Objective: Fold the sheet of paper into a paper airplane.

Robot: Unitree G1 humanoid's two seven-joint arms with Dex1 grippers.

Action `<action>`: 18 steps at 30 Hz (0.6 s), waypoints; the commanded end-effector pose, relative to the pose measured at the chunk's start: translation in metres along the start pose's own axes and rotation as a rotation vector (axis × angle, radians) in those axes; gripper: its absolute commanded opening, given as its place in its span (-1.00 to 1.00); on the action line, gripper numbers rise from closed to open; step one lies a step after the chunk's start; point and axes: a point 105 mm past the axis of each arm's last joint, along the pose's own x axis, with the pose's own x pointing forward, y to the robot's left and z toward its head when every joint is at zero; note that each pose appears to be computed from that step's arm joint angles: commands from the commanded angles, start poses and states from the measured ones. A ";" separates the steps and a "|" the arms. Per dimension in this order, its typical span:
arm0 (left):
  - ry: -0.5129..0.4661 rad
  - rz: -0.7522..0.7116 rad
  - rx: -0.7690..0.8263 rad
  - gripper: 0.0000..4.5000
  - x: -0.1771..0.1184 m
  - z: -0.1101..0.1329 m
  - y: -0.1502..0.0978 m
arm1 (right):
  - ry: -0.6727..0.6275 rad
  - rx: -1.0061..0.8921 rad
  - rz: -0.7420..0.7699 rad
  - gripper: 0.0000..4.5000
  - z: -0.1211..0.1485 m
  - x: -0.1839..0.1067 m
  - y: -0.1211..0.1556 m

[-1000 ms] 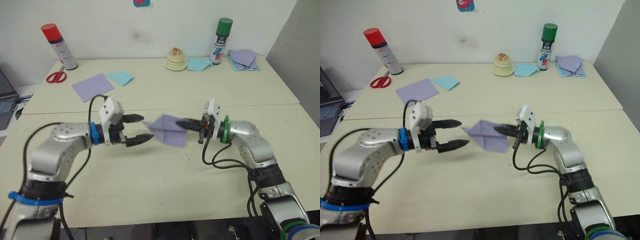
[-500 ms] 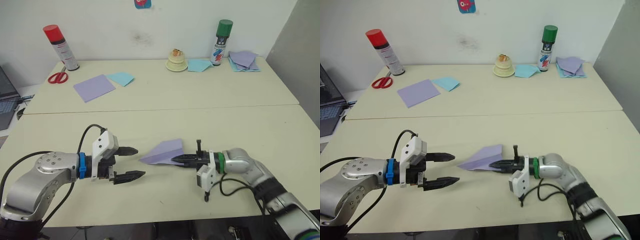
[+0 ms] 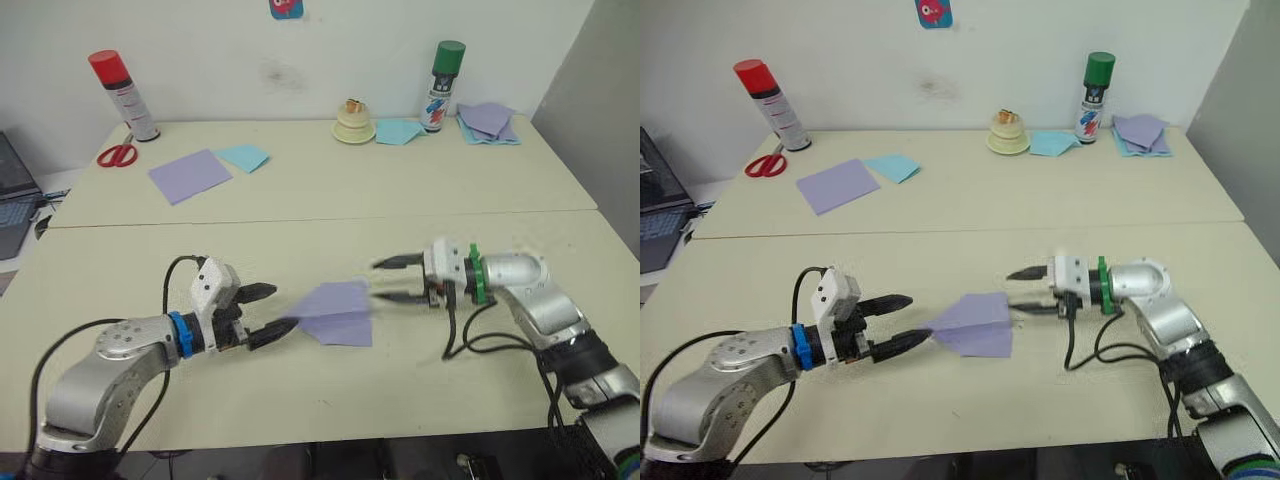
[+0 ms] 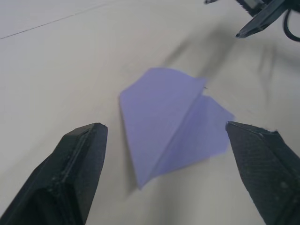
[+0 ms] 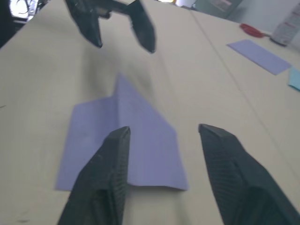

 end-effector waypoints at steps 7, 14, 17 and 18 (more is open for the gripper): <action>-0.027 0.065 -0.015 -0.42 0.018 -0.005 -0.001 | 0.057 0.124 -0.066 -1.00 -0.026 0.017 0.006; 0.078 -0.009 0.051 -0.99 0.041 -0.013 -0.012 | 0.068 0.094 -0.006 -1.00 -0.026 0.035 0.021; 0.124 -0.033 0.086 -0.99 0.046 -0.022 -0.016 | 0.089 0.072 0.022 -1.00 -0.030 0.040 0.028; 0.129 -0.042 0.090 -0.99 0.047 -0.023 -0.018 | 0.089 0.077 0.031 -1.00 -0.030 0.040 0.031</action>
